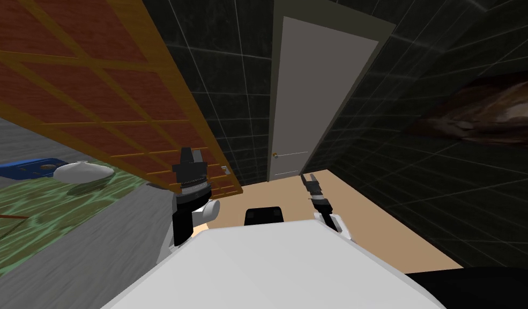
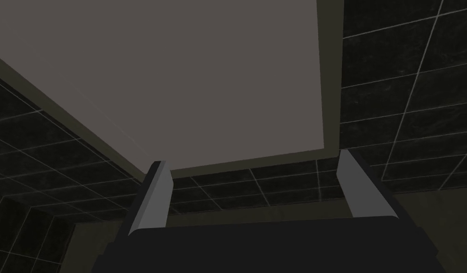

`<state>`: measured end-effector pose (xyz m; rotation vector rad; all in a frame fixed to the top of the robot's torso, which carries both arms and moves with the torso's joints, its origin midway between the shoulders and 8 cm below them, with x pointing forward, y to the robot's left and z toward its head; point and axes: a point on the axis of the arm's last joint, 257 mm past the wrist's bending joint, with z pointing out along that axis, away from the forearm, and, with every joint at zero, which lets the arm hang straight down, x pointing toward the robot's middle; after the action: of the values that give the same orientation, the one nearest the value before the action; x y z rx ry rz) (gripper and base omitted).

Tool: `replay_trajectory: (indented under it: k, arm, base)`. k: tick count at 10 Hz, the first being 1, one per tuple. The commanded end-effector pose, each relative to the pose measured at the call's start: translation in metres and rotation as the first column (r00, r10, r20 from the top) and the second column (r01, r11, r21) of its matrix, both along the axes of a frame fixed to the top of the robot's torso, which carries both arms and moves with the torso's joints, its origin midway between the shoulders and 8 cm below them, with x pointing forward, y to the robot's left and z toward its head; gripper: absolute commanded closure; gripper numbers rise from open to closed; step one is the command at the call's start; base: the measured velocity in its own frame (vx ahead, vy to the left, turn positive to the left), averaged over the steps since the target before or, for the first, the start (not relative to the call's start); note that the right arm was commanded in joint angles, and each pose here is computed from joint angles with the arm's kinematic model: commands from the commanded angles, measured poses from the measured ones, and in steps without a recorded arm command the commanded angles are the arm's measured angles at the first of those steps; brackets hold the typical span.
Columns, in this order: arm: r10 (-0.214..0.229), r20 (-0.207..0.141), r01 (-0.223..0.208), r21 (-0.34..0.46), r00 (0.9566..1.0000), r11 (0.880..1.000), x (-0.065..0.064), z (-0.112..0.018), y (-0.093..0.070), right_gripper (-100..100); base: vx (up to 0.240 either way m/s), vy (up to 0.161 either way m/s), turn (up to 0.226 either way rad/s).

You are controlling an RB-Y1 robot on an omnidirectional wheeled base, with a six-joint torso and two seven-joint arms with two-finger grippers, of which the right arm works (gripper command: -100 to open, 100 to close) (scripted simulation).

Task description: Pull the door open

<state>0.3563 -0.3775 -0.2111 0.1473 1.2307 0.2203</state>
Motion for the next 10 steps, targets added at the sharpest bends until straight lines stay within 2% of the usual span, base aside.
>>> replay_trajectory:
  k: [1, 2, 3, 6, 8, 9, 10]
  arm:
    - [-0.014, -0.025, 0.013, -0.032, 0.9996, 0.999, -0.002, -0.014, -0.003, -100]
    - [-0.022, -0.04, 0.02, -0.049, 0.9989, 0.999, -0.003, -0.022, -0.004, -100]
    - [-0.037, -0.069, 0.032, -0.08, 0.9969, 0.996, -0.007, -0.037, -0.007, -100]
    - [-0.057, -0.11, 0.044, -0.123, 0.9922, 0.991, -0.013, -0.06, -0.009, -100]
    - [-0.069, -0.136, 0.049, -0.146, 0.9883, 0.988, -0.018, -0.074, -0.009, -100]
    - [-0.069, -0.136, 0.049, -0.146, 0.9883, 0.988, -0.018, -0.074, -0.009, -100]
    - [-0.074, -0.148, 0.051, -0.157, 0.9862, 0.986, -0.02, -0.081, -0.009, -100]
  base:
    - [0.099, -0.006, 0.07]
    - [0.101, -0.016, 0.068]
    - [0.141, -0.022, 0.136]
    - [0.131, -0.03, 0.069]
    - [0.088, -0.002, 0.071]
    - [0.06, -0.013, 0.017]
    - [0.054, -0.011, 0.042]
